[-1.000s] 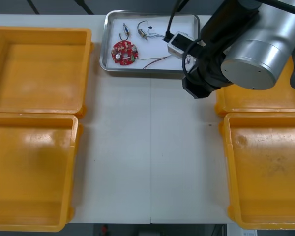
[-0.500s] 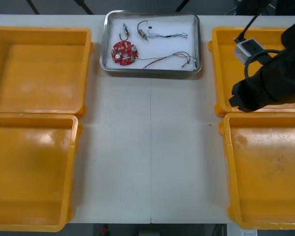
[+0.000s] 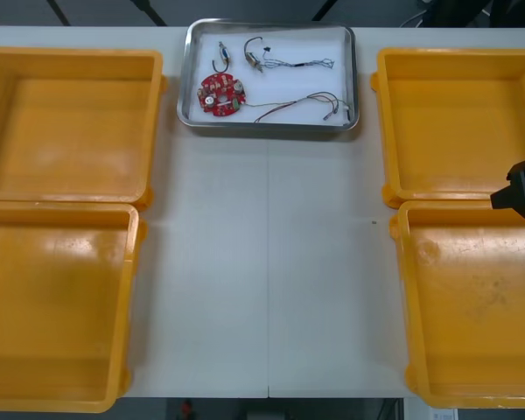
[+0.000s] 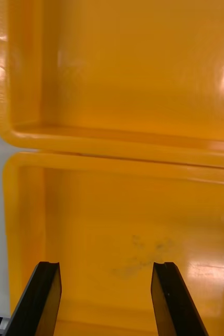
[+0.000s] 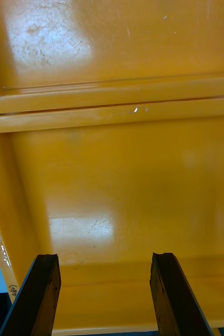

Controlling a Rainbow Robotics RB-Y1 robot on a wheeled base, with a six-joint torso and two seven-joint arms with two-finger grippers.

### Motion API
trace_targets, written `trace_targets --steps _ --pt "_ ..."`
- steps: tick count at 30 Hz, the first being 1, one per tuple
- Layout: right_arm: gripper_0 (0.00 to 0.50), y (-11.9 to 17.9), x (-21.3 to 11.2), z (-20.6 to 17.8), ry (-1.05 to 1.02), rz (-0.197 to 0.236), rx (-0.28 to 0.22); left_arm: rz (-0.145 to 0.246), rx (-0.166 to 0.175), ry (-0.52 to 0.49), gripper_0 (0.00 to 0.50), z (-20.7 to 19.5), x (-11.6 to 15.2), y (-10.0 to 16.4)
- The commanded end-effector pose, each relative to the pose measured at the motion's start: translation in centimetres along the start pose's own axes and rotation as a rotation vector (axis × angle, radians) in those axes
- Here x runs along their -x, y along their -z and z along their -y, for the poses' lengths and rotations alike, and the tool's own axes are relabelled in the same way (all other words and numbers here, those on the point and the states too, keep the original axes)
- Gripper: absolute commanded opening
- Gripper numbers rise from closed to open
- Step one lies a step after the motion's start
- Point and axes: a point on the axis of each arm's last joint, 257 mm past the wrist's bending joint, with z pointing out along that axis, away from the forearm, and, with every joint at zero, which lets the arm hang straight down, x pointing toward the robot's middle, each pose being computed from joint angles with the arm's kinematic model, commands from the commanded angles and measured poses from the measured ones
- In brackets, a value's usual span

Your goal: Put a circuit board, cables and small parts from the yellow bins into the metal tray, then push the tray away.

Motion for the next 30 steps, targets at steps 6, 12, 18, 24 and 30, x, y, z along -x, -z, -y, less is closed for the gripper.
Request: trace_targets --steps 6,12,18,24,30 --pt "0.5 -0.3 -1.5 5.4 -0.065 -0.015 -0.094 0.022 -0.001 0.043 0.5 -0.2 0.5 0.5" --pt "0.5 -1.8 -1.7 5.9 -0.109 -0.02 -0.068 0.022 -0.001 0.043 0.5 -0.2 0.5 0.5" --pt "0.5 -2.8 -2.2 6.5 -0.106 -0.041 -0.079 0.022 -0.001 0.043 0.5 -0.2 0.5 0.5" --pt "0.5 -4.6 -2.8 6.2 -0.086 -0.049 -0.108 0.022 -0.001 0.043 0.5 -0.2 0.5 0.5" --pt "0.5 -5.3 -3.5 5.5 -0.066 -0.069 -0.101 0.022 -0.001 0.043 0.5 -0.2 0.5 0.5"
